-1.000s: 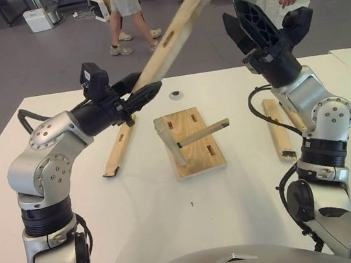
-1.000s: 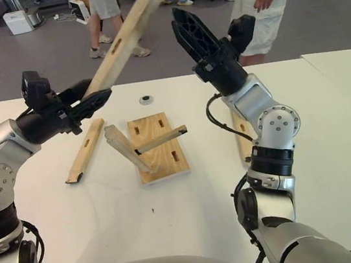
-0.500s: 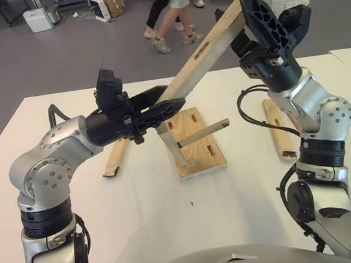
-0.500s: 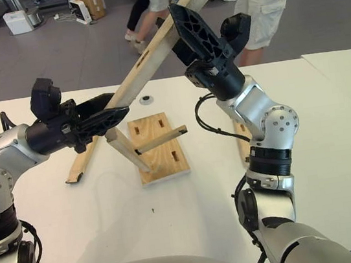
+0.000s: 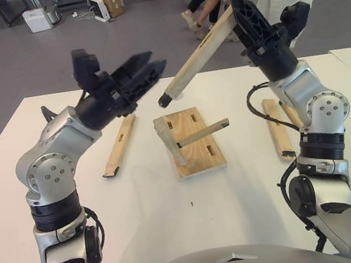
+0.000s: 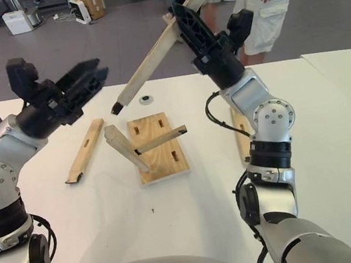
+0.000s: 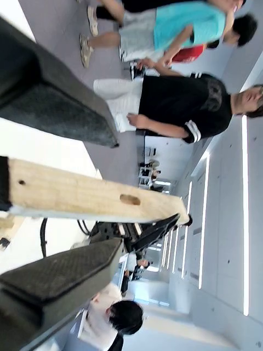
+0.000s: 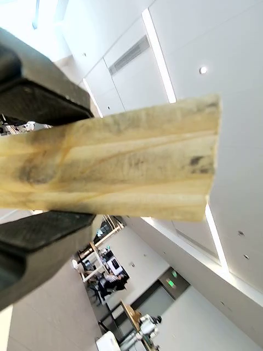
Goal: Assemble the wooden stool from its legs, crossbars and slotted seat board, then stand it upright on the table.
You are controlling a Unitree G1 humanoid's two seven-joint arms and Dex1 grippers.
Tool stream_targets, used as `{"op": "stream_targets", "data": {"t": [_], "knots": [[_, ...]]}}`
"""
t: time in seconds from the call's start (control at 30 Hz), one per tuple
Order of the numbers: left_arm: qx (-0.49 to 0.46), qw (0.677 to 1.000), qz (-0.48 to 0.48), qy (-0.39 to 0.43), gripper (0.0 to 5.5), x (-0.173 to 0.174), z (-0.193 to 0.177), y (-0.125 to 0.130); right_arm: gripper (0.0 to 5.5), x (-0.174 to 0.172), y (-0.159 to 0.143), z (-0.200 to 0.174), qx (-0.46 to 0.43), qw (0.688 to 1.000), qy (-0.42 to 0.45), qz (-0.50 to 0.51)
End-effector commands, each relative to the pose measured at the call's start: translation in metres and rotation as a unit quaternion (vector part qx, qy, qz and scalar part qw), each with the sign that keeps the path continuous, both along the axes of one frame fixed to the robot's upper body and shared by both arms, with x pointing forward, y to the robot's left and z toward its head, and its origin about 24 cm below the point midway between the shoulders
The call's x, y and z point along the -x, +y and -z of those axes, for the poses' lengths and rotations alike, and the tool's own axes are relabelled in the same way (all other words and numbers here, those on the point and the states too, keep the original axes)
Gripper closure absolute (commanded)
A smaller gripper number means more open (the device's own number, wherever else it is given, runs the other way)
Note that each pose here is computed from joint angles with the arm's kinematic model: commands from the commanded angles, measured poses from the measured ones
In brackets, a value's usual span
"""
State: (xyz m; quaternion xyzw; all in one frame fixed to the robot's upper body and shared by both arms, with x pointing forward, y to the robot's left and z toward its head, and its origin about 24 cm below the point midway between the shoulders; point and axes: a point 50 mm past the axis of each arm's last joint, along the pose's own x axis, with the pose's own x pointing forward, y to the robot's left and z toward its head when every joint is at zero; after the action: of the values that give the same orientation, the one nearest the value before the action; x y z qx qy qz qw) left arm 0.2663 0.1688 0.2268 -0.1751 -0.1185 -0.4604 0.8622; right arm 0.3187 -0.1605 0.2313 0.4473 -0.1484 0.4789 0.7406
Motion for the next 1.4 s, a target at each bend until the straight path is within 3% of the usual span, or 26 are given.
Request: {"op": "stream_targets", "data": {"t": [0.03, 0.23, 0.33, 0.43, 0.57, 0.9, 1.13, 1.4], "knots": [[-0.002, 0.996, -0.088, 0.006, 2.29, -0.005, 0.009, 0.028, 3.34, -0.012, -0.032, -0.016, 0.026, 0.997, -0.034, 0.071], [-0.053, 0.972, -0.229, 0.003, 2.29, -0.008, 0.040, 0.027, 3.34, -0.018, -0.074, 0.019, 0.197, 0.966, -0.063, 0.158], [-0.106, 0.958, -0.253, 0.086, 2.29, -0.003, 0.090, 0.016, 3.35, -0.013, -0.077, 0.046, 0.263, 0.955, -0.063, 0.122], [-0.147, 0.940, -0.238, 0.196, 2.29, 0.014, 0.148, 0.005, 3.35, 0.001, -0.077, 0.075, 0.263, 0.959, -0.087, 0.054], [-0.163, 0.921, -0.239, 0.261, 2.29, 0.033, 0.190, 0.000, 3.35, 0.014, -0.078, 0.099, 0.232, 0.969, -0.088, 0.009], [-0.170, 0.919, -0.235, 0.268, 2.29, 0.033, 0.203, 0.000, 3.35, 0.016, -0.059, 0.128, 0.223, 0.971, -0.075, -0.043], [-0.170, 0.918, -0.231, 0.272, 2.29, 0.035, 0.205, -0.001, 3.35, 0.012, -0.061, 0.136, 0.240, 0.967, -0.066, -0.052], [-0.168, 0.918, -0.229, 0.278, 2.29, 0.037, 0.210, -0.005, 3.36, -0.003, -0.048, 0.120, 0.325, 0.929, -0.110, -0.138]]}}
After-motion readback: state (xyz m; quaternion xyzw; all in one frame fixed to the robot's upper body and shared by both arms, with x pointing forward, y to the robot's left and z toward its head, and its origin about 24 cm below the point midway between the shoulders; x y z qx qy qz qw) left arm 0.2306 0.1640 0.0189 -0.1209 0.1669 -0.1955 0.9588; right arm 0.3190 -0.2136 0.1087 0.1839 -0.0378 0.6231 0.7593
